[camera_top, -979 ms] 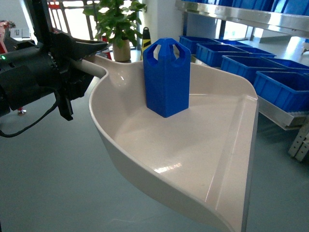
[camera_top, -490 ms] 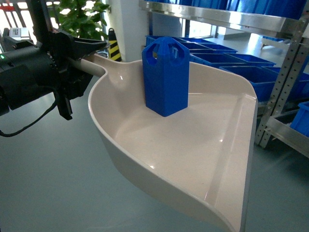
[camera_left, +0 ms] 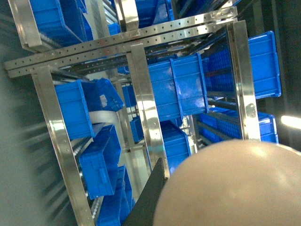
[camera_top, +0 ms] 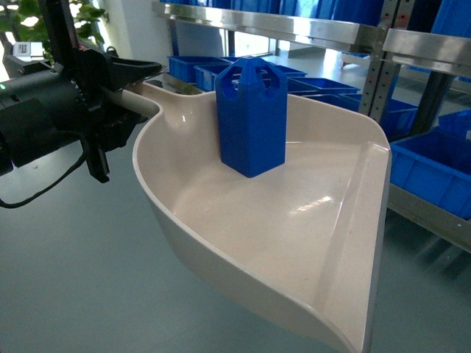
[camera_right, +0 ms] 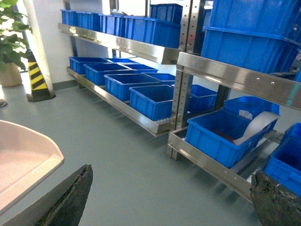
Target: Place part in tray to right shelf
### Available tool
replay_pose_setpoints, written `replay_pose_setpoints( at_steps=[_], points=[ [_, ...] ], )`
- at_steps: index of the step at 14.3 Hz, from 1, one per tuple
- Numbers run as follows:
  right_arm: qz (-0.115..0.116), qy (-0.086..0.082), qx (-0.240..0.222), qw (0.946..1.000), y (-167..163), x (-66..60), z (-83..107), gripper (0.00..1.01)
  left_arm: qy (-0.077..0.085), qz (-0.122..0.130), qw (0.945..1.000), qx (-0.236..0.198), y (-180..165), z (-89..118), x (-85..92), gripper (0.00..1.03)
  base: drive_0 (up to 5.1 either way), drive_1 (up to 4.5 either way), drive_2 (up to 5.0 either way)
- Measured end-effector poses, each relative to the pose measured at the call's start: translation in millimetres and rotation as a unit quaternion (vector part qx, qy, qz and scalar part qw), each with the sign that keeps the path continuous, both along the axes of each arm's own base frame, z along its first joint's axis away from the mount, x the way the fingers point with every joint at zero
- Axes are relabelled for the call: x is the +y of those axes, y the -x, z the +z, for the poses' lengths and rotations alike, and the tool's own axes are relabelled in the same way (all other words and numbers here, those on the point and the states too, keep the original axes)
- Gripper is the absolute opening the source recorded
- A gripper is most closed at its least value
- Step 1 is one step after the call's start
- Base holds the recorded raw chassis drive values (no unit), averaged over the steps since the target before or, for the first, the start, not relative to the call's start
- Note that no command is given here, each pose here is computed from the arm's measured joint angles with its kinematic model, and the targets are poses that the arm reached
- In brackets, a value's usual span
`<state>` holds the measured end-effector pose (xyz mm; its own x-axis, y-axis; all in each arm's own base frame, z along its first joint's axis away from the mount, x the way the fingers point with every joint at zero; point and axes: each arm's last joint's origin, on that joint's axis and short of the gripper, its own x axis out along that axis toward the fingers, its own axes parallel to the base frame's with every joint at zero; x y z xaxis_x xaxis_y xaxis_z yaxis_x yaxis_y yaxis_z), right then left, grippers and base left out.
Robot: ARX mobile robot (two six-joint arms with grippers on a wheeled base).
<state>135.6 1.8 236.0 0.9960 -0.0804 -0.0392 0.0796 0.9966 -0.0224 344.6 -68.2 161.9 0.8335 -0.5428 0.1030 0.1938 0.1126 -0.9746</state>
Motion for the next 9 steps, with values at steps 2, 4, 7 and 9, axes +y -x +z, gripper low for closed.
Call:
replay_pose_setpoints(
  at_steps=[2, 4, 7, 9],
  points=[
    [0.000, 0.000, 0.000, 1.0000, 0.0, 0.0, 0.0, 0.98, 0.000, 0.001, 1.0000, 0.000, -0.1, 0.0, 0.4, 0.12, -1.7, -1.73, -1.7],
    [0.000, 0.000, 0.000, 1.0000, 0.0, 0.0, 0.0, 0.98, 0.000, -0.002, 1.0000, 0.000, 0.2, 0.0, -0.7, 0.12, -1.5, -1.48, -1.5],
    [0.000, 0.000, 0.000, 1.0000, 0.0, 0.0, 0.0, 0.98, 0.000, 0.002, 1.0000, 0.000, -0.2, 0.0, 0.8, 0.12, -1.6, -1.63, -1.6],
    [0.000, 0.000, 0.000, 1.0000, 0.1, 0.0, 0.1, 0.98, 0.000, 0.001, 1.0000, 0.000, -0.1, 0.0, 0.7, 0.12, -1.6, -1.56, -1.6]
  ],
)
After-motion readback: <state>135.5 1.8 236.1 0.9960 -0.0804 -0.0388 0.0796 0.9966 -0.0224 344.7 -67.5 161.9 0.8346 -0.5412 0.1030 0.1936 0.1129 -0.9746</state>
